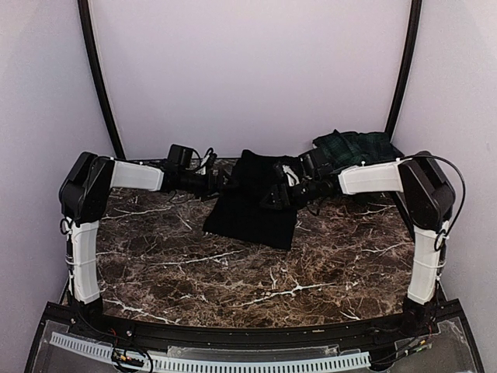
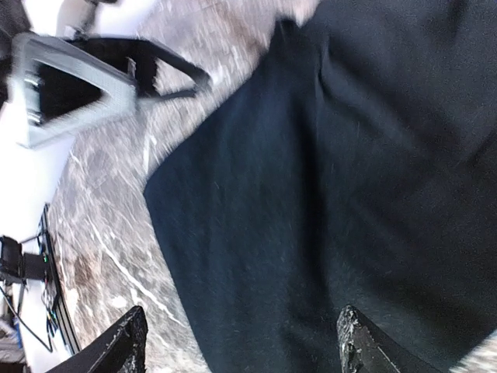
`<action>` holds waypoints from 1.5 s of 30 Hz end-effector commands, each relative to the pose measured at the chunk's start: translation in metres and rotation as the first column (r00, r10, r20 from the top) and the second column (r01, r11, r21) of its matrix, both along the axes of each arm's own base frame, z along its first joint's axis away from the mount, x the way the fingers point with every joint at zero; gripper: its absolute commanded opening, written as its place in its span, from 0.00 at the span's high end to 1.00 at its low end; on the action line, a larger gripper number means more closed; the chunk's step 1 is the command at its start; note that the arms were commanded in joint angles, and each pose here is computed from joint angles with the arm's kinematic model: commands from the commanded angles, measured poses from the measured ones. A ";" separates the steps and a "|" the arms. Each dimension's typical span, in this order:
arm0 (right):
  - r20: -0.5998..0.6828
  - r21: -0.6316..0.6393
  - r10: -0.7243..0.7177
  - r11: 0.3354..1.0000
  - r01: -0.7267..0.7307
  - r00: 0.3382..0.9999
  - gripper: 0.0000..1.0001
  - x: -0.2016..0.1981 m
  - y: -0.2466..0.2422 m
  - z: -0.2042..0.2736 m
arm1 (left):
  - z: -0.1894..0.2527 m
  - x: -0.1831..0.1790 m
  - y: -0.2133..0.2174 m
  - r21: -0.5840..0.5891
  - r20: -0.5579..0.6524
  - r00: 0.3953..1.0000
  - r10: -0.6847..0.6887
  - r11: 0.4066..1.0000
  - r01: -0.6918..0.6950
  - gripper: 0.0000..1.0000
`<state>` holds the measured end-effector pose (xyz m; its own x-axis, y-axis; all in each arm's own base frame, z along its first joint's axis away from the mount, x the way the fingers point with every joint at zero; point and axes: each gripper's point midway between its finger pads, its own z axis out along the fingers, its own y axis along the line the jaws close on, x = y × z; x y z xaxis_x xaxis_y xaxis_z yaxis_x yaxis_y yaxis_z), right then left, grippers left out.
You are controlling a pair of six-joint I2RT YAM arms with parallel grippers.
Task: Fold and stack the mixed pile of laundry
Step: Smooth out the 2/3-rectangle-folded T-shirt at the center of the board, then move the 2/3-rectangle-folded T-shirt to the center of the board.
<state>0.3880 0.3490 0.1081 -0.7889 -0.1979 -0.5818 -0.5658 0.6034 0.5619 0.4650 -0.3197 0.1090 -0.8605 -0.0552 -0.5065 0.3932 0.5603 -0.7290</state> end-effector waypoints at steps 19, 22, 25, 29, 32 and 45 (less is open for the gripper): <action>-0.006 -0.069 -0.048 0.996 0.047 0.999 0.24 -0.043 -0.041 0.016 | -0.030 -0.085 0.066 0.237 -0.059 0.974 0.220 0.950 -0.201 0.02; -0.074 -0.062 -0.062 0.996 0.057 0.995 0.28 -0.064 -0.048 0.007 | -0.036 -0.089 0.077 0.294 -0.066 0.968 0.244 0.931 -0.215 0.11; -0.125 -0.065 -0.080 0.995 0.072 0.989 0.29 -0.080 -0.050 -0.009 | -0.049 -0.091 0.085 0.355 -0.077 0.962 0.261 0.909 -0.218 0.23; -0.175 -0.081 -0.096 0.993 0.083 0.980 0.32 -0.091 -0.050 -0.029 | -0.052 -0.090 0.082 0.360 -0.082 0.968 0.238 0.913 -0.194 0.41; -0.192 -0.100 -0.106 0.991 0.088 0.976 0.34 -0.098 -0.051 -0.040 | -0.059 -0.091 0.081 0.371 -0.087 0.971 0.225 0.911 -0.178 0.46; -0.247 -0.135 -0.101 0.989 0.069 0.964 0.46 -0.109 -0.049 -0.072 | -0.081 -0.108 0.063 0.373 -0.135 0.980 0.143 0.924 -0.084 0.77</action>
<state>0.2809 0.2951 0.0412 -0.9268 -0.1781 -0.3307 -0.3511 0.7233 0.5946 0.3713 -0.2499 0.0295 -0.9192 -0.0295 -0.3927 0.1889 0.8420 -0.5053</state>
